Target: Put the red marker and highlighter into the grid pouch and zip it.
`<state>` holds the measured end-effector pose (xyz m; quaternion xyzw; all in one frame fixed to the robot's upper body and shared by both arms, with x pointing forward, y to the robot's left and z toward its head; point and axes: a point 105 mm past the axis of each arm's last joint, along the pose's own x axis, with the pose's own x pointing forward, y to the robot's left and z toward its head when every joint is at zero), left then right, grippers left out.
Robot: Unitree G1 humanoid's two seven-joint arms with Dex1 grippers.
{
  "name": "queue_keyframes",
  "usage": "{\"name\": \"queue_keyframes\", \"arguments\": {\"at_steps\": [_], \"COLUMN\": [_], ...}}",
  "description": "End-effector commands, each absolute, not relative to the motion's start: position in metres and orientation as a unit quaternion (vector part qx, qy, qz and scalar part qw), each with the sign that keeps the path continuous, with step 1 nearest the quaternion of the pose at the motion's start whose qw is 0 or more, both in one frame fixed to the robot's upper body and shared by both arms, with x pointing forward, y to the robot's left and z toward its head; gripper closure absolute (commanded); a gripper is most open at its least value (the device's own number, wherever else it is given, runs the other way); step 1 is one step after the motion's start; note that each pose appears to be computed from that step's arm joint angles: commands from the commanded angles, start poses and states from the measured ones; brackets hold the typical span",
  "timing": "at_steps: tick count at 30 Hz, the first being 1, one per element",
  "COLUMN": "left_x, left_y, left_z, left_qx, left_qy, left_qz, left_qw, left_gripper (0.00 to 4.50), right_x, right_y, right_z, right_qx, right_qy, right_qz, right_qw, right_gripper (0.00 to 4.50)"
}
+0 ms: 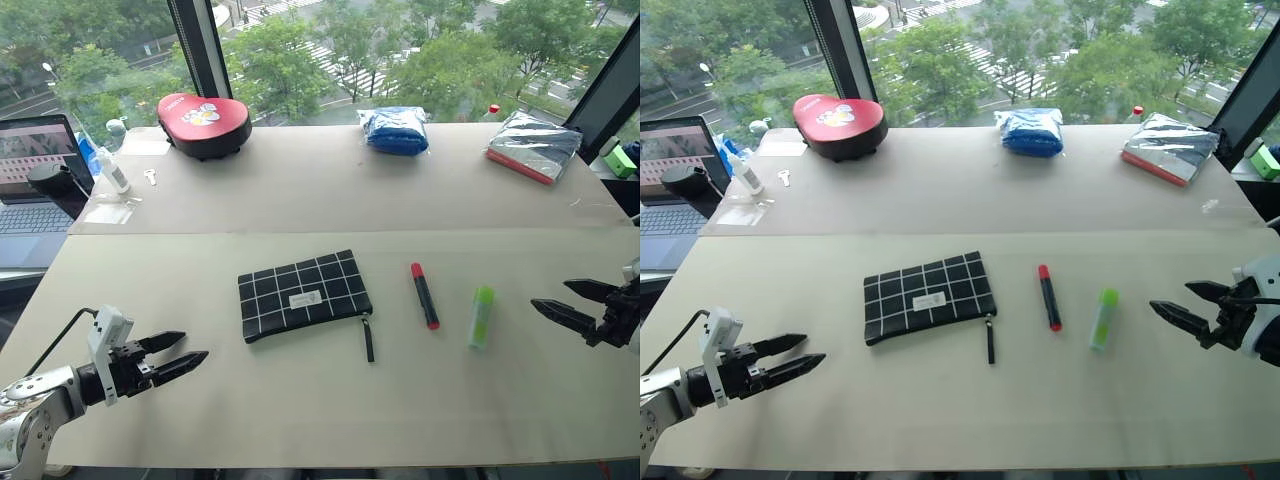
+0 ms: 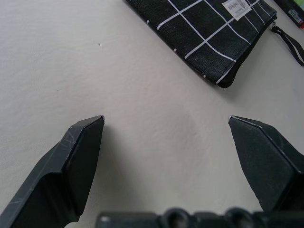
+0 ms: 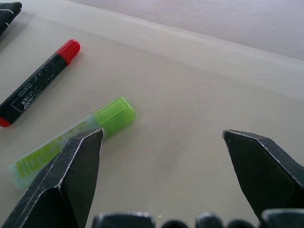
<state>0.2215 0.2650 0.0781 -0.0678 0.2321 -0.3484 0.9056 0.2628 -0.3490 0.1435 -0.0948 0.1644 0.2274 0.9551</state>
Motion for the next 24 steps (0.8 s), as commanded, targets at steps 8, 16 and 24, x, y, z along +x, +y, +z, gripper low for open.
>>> {"name": "queue_keyframes", "arguments": {"at_steps": [8,16,24], "left_x": [0.237,0.249,0.259], "left_y": [0.262,0.27,0.249], "left_z": [0.094,0.084,0.096], "left_qx": [-0.016,0.31,0.387], "left_qy": [0.196,0.112,0.033], "left_qz": [-0.399,-0.439,-0.473], "left_qw": [0.896,0.836,0.791], "left_gripper": [0.0,0.0,0.0], "right_x": [0.269,0.28,0.278], "right_y": [-0.338,-0.301,-0.209], "right_z": [0.155,0.171,0.169], "right_qx": [-0.071,-0.033,-0.018], "right_qy": [0.13,0.093,0.085], "right_qz": [0.234,0.294,0.447], "right_qw": [0.961,0.951,0.89], "right_gripper": [0.05,2.91,4.48]}}
